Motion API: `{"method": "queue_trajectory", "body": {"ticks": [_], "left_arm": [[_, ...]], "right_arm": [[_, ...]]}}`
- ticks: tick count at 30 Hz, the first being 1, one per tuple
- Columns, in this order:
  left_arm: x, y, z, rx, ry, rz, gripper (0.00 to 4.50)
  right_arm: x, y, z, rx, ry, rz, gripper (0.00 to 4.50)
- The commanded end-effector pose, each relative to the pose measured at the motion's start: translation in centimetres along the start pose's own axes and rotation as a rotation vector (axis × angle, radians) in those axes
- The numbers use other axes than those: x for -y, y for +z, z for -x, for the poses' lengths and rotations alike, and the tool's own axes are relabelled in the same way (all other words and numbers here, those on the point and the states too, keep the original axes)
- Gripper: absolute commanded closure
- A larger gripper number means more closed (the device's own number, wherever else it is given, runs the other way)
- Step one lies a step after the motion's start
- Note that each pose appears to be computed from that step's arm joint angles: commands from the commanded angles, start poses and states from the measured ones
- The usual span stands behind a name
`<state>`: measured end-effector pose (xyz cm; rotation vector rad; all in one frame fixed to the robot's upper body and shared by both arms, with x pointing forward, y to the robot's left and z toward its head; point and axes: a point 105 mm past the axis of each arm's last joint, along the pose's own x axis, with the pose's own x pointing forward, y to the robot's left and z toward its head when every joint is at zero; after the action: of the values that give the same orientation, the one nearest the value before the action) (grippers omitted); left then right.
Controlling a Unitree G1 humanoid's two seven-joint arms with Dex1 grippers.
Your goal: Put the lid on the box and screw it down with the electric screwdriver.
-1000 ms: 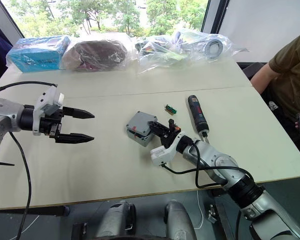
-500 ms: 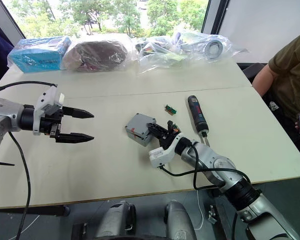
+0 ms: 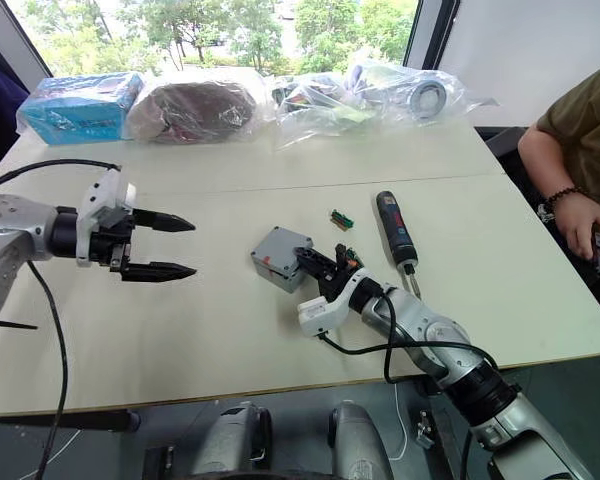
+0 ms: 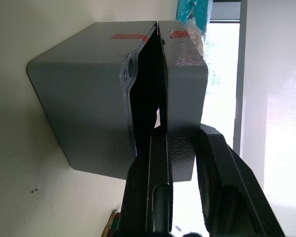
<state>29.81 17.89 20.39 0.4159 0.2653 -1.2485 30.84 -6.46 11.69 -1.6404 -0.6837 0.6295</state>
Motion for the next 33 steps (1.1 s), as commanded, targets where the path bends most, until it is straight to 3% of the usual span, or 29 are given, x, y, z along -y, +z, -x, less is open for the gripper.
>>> {"method": "queue_trajectory", "body": {"ticks": [1,5,11,12,16,22,24,25,27,32,33], "left_arm": [[-0.9,1.9,-0.6,0.043,0.031,-0.066,0.55],[-1.8,3.6,-4.1,0.119,0.011,-0.113,1.95],[-1.6,3.5,-7.9,0.147,-0.054,-0.135,4.26],[-1.5,3.4,-8.4,0.145,-0.065,-0.135,4.47],[-1.1,1.3,-11.0,0.086,-0.104,-0.141,4.47],[-1.1,-1.0,-12.6,0.009,-0.11,-0.189,4.47],[-1.0,-1.6,-12.7,-0.007,-0.116,-0.183,4.5],[-1.0,-1.9,-12.7,-0.012,-0.118,-0.179,4.5],[-1.0,-2.4,-12.8,-0.024,-0.118,-0.173,4.5],[-1.0,-3.2,-13.1,-0.045,-0.115,-0.163,4.5],[-1.0,-3.4,-13.1,-0.048,-0.115,-0.159,4.5]], "right_arm": [[-0.7,-0.1,0.3,-0.009,0.023,0.012,4.35],[-1.2,-0.3,0.5,-0.018,0.033,0.021,4.35],[-1.3,-0.3,0.5,-0.019,0.035,0.034,4.35],[-1.3,-0.3,0.6,-0.018,0.035,0.035,4.35],[-1.5,-0.2,0.7,-0.015,0.042,0.035,4.35],[-1.6,0.0,0.7,-0.004,0.041,0.033,4.35],[-1.6,0.0,0.8,0.003,0.045,0.031,3.33],[-1.5,0.0,0.8,0.013,0.04,0.033,3.17],[-1.2,-0.1,0.9,0.023,0.034,0.023,2.29],[-0.2,-0.4,1.5,0.06,0.011,0.032,0.58],[0.0,-0.5,1.6,0.065,0.009,0.033,0.41]]}}
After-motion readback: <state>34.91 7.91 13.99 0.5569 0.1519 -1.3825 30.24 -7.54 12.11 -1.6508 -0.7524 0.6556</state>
